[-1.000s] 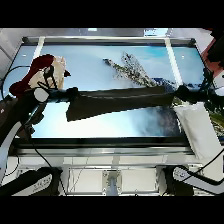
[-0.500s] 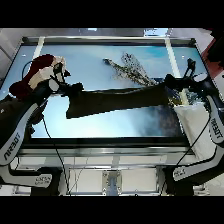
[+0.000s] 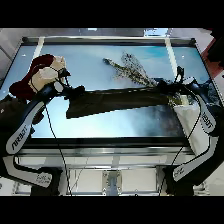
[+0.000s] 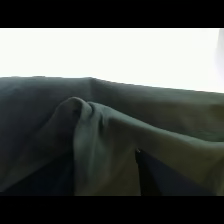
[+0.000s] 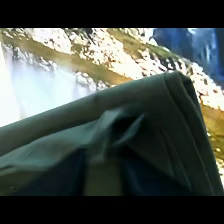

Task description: Fold the shirts.

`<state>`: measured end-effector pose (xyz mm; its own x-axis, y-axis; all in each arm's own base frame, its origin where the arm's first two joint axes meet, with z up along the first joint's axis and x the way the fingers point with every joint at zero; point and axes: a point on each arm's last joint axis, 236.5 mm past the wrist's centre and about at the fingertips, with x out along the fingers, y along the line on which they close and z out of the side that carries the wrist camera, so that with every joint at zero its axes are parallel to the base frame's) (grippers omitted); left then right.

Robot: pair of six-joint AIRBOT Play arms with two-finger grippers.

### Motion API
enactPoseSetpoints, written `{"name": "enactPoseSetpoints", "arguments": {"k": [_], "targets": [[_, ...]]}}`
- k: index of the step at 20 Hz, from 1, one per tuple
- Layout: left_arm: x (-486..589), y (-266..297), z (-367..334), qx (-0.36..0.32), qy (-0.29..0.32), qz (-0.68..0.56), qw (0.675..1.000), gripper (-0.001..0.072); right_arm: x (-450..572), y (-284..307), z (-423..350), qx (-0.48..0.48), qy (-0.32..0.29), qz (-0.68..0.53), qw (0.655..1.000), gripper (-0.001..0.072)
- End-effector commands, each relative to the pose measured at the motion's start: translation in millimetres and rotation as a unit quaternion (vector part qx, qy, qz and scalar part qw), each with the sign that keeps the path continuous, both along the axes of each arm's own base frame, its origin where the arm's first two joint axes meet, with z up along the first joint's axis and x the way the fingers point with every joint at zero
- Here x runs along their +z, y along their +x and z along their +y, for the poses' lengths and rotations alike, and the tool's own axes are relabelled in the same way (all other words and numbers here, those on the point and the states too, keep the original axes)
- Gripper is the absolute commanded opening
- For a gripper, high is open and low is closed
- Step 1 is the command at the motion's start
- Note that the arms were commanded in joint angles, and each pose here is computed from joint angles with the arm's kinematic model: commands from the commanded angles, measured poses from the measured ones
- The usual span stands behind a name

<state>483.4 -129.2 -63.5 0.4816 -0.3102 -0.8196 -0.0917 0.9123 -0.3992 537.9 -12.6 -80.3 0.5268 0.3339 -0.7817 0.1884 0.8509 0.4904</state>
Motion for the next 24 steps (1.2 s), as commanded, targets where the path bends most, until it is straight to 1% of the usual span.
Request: {"name": "enactPoseSetpoints", "arguments": {"k": [1, 5, 7, 9, 10, 11, 12, 15, 18, 21, 24], "targets": [[3.1, -2.2, -11.3, 0.014, -0.038, 0.012, 0.999, 0.0437, 28.6, -2.7, -11.4, -0.004, 0.003, -0.016, 1.000, 0.0353], [14.7, -1.5, -26.5, 0.034, -0.092, 0.018, 0.995, 0.0437, 76.9, -9.4, -57.5, -0.039, -0.009, -0.053, 0.998, 0.0353], [21.0, 1.2, -34.7, 0.022, -0.107, 0.006, 0.994, 0.0437, 68.6, -24.0, -73.3, -0.049, 0.010, -0.025, 0.998, 0.0353], [36.9, 13.6, -45.6, 0.006, -0.129, -0.038, 0.991, 0.0438, 47.7, -42.3, -77.1, -0.038, 0.033, 0.018, 0.999, 0.0354], [49.3, 23.5, -52.4, -0.005, -0.139, -0.075, 0.988, 0.0438, 35.0, -50.7, -77.5, -0.026, 0.042, 0.038, 0.998, 0.0409], [61.8, 31.7, -61.4, -0.019, -0.143, -0.113, 0.983, 0.0438, 23.2, -56.3, -77.8, -0.021, 0.049, 0.053, 0.997, 0.0513], [71.7, 37.8, -69.5, -0.034, -0.137, -0.149, 0.979, 0.0438, 11.9, -59.8, -77.2, -0.018, 0.056, 0.067, 0.996, 0.0553], [88.5, 43.3, -99.4, -0.076, -0.099, -0.224, 0.967, 0.0438, -11.9, -59.3, -71.2, -0.011, 0.070, 0.080, 0.994, 0.0553], [91.2, 42.8, -117.2, -0.095, -0.052, -0.260, 0.959, 0.0437, -21.1, -53.8, -63.0, -0.008, 0.096, 0.073, 0.993, 0.0552], [91.0, 35.7, -130.9, -0.112, -0.054, -0.260, 0.958, 0.0436, -20.0, -46.5, -50.4, -0.003, 0.116, 0.062, 0.991, 0.0541], [89.8, 28.9, -140.1, -0.128, -0.064, -0.253, 0.957, 0.0436, -25.9, -45.2, -30.7, 0.018, 0.111, 0.069, 0.991, 0.0540]]}}
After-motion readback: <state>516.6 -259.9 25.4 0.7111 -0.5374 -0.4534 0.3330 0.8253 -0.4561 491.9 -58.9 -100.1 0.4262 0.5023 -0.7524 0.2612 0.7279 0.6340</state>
